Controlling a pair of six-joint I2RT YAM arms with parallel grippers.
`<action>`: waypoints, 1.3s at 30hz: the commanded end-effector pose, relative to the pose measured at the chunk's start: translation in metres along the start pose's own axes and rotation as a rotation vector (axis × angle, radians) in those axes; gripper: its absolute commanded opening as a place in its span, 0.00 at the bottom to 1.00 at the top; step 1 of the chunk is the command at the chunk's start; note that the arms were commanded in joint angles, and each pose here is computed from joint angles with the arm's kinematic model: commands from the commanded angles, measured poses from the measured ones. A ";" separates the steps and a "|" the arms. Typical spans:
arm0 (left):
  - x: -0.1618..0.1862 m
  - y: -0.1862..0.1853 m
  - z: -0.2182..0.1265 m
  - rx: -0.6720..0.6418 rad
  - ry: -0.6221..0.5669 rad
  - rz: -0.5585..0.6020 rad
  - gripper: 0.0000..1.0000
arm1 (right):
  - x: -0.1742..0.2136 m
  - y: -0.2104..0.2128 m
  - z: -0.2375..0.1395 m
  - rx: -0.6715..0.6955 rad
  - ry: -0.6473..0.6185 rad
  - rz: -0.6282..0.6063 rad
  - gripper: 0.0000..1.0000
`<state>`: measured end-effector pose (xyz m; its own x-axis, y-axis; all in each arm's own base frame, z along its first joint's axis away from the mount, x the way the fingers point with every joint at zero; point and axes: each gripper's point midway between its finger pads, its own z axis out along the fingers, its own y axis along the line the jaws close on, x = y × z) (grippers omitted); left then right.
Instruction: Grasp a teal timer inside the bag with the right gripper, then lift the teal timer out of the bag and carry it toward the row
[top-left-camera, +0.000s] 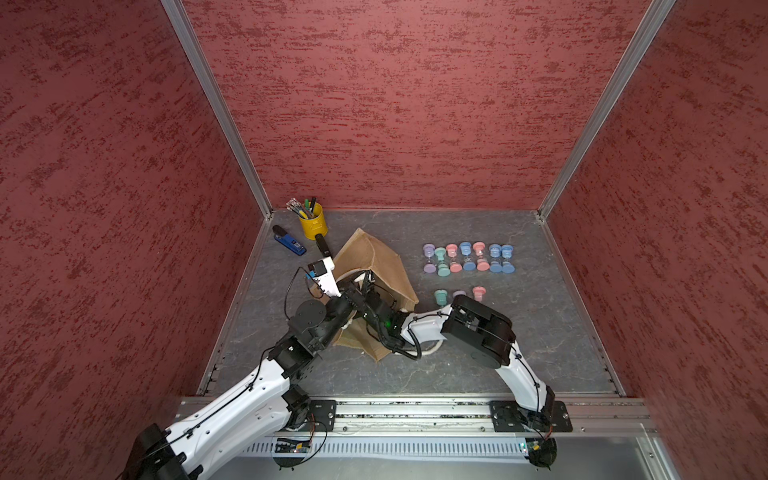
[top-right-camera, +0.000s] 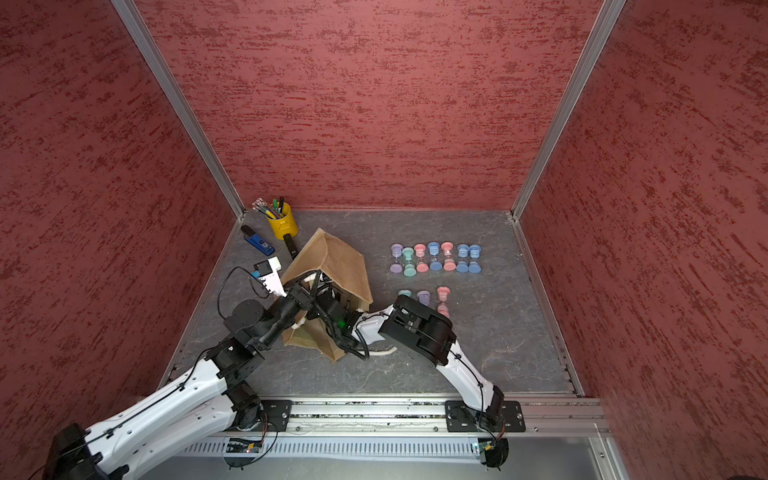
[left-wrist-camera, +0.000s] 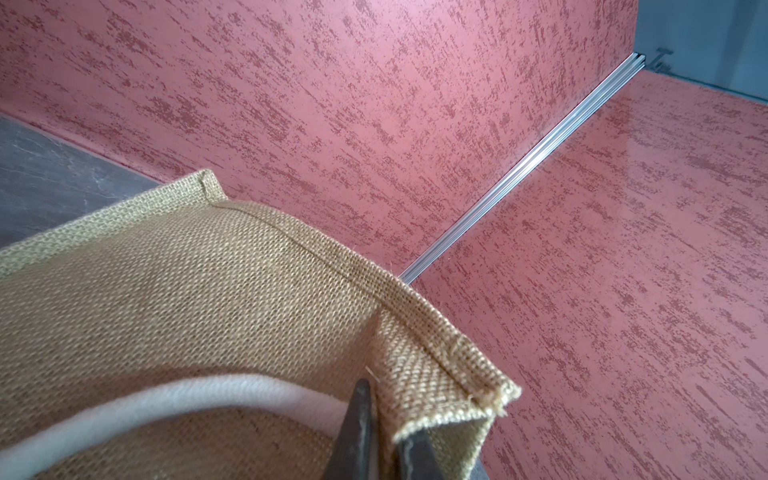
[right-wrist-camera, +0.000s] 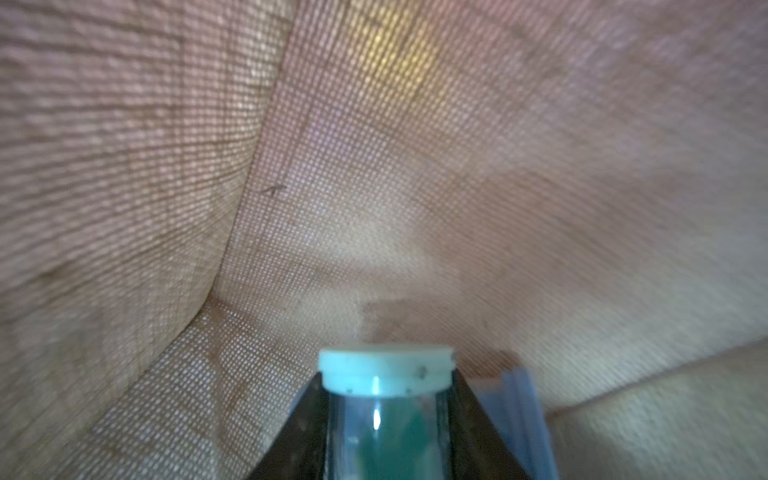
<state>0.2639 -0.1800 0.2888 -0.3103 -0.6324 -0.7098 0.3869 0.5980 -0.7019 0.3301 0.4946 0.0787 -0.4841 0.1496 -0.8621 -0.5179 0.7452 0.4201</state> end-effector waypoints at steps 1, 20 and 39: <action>-0.016 -0.020 -0.004 0.061 -0.024 -0.015 0.00 | 0.023 0.003 -0.013 -0.060 0.114 -0.014 0.30; -0.018 0.027 0.008 -0.246 -0.029 0.024 0.00 | -0.085 0.044 -0.185 -0.314 -0.063 0.085 0.19; -0.016 0.038 0.013 -0.299 -0.035 0.027 0.00 | -0.141 -0.234 -0.326 0.337 -0.069 0.357 0.22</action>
<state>0.2933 -0.1561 0.2752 -0.2712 -0.6269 -0.7304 0.1394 0.7252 -0.6742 0.2960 0.0983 0.2461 -0.3581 0.5061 -0.7847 -0.1472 0.7993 0.5827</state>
